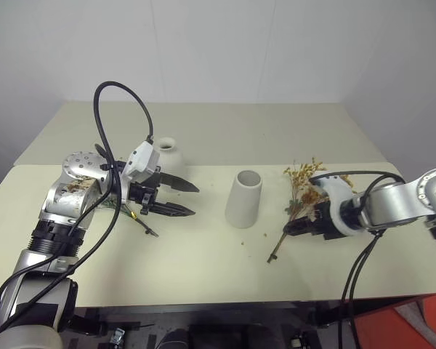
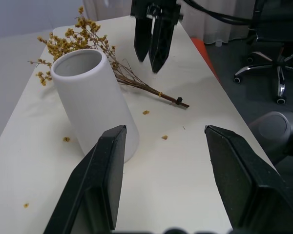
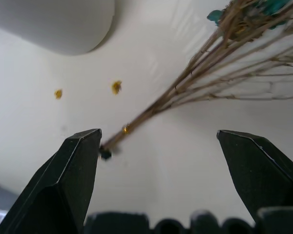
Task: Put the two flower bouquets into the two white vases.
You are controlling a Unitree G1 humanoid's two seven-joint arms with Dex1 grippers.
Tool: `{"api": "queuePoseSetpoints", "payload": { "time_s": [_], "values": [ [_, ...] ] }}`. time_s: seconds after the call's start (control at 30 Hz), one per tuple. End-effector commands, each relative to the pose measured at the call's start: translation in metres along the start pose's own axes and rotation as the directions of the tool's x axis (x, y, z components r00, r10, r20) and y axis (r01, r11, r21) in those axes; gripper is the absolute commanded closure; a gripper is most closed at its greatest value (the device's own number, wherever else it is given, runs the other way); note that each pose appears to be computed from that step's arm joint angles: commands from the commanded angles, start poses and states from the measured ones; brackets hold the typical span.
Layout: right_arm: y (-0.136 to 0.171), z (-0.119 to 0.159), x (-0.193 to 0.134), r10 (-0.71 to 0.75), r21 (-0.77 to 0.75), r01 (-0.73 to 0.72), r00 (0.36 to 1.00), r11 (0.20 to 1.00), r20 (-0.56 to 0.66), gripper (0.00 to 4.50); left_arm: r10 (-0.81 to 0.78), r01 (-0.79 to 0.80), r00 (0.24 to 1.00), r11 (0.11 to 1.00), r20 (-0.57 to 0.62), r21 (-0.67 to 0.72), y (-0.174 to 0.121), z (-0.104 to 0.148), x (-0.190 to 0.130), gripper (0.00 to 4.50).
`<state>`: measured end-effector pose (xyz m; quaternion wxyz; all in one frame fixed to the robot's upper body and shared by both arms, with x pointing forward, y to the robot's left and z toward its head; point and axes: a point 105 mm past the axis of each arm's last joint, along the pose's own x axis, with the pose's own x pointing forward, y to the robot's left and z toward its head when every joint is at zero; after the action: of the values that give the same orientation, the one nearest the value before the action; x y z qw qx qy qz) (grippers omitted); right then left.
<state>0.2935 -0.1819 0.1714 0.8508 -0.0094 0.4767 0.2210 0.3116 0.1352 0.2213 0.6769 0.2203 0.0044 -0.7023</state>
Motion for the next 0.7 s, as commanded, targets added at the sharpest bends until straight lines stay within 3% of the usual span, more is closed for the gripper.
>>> {"api": "queuePoseSetpoints", "payload": {
  "time_s": [0.03, 0.23, 0.43, 0.7],
  "values": [
    [0.009, -0.001, -0.010, 0.070, -0.042, -0.072, 0.997, 0.997, -0.037, 0.06, 0.018, -0.018, 1.000, 0.999, 0.022, 0.035, 0.002, 0.009, -0.003, 1.72],
    [0.007, -0.004, 0.000, 0.129, 0.033, -0.127, 0.988, 0.991, -0.082, 0.06, 0.019, -0.020, 0.999, 0.999, 0.038, 0.040, 0.004, 0.010, 0.000, 1.72],
    [0.003, 0.024, 0.024, 0.067, 0.160, -0.070, 0.997, 0.985, 0.024, 0.06, 0.034, -0.036, 0.999, 0.999, 0.032, 0.036, 0.003, 0.009, -0.002, 1.72],
    [0.007, 0.035, 0.047, -0.042, 0.305, 0.008, 0.994, 0.952, 0.105, 0.06, 0.051, -0.052, 0.998, 0.998, 0.023, 0.030, 0.002, 0.009, -0.006, 1.72]
  ]
}}
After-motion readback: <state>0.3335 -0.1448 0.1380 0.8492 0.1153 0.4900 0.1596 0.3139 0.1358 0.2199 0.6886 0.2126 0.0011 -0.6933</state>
